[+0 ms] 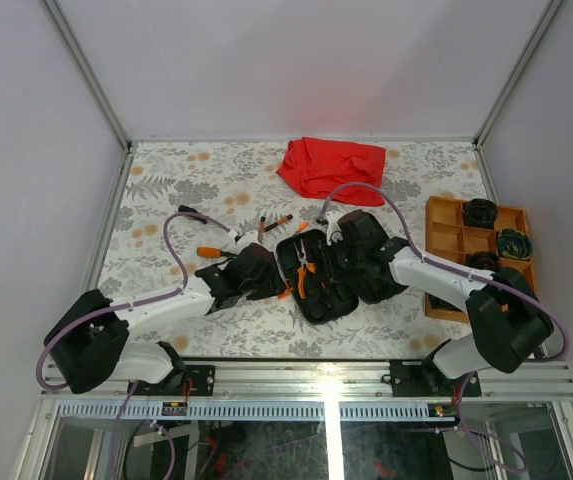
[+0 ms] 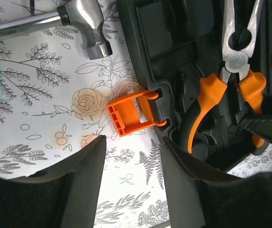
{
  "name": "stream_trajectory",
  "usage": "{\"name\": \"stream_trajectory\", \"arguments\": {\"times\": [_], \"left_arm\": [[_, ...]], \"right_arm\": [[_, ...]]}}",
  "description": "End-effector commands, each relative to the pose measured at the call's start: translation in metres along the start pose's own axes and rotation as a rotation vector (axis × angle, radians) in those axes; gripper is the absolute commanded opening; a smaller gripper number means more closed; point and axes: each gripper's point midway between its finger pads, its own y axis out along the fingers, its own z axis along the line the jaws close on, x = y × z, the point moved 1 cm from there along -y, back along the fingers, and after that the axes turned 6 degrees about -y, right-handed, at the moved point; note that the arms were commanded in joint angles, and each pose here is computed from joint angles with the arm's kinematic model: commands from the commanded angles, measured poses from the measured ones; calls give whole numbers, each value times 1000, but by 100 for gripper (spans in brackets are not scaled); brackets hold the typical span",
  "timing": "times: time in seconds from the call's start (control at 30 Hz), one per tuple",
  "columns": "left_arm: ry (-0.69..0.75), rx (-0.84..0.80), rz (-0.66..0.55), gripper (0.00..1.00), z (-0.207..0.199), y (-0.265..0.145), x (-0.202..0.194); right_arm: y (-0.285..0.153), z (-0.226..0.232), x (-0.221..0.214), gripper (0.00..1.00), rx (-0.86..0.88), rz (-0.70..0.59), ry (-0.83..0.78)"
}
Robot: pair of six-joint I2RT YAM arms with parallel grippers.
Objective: Sort the tools into containers
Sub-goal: Place the pliers in the storage box.
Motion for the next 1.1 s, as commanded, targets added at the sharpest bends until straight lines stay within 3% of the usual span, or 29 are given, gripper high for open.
{"name": "stream_trajectory", "arguments": {"times": [0.0, 0.57, 0.93, 1.07], "left_arm": [[-12, -69, -2, 47, -19, 9, 5], [2, -53, 15, 43, -23, 27, 2], [7, -28, 12, 42, -18, 29, 5], [1, -30, 10, 42, -17, 29, 9]], "right_arm": [[7, 8, 30, 1, 57, -70, -55], [39, -16, 10, 4, -43, -36, 105], [42, -22, -3, 38, -64, -7, 105], [33, -23, 3, 44, -87, -18, 81]]}}
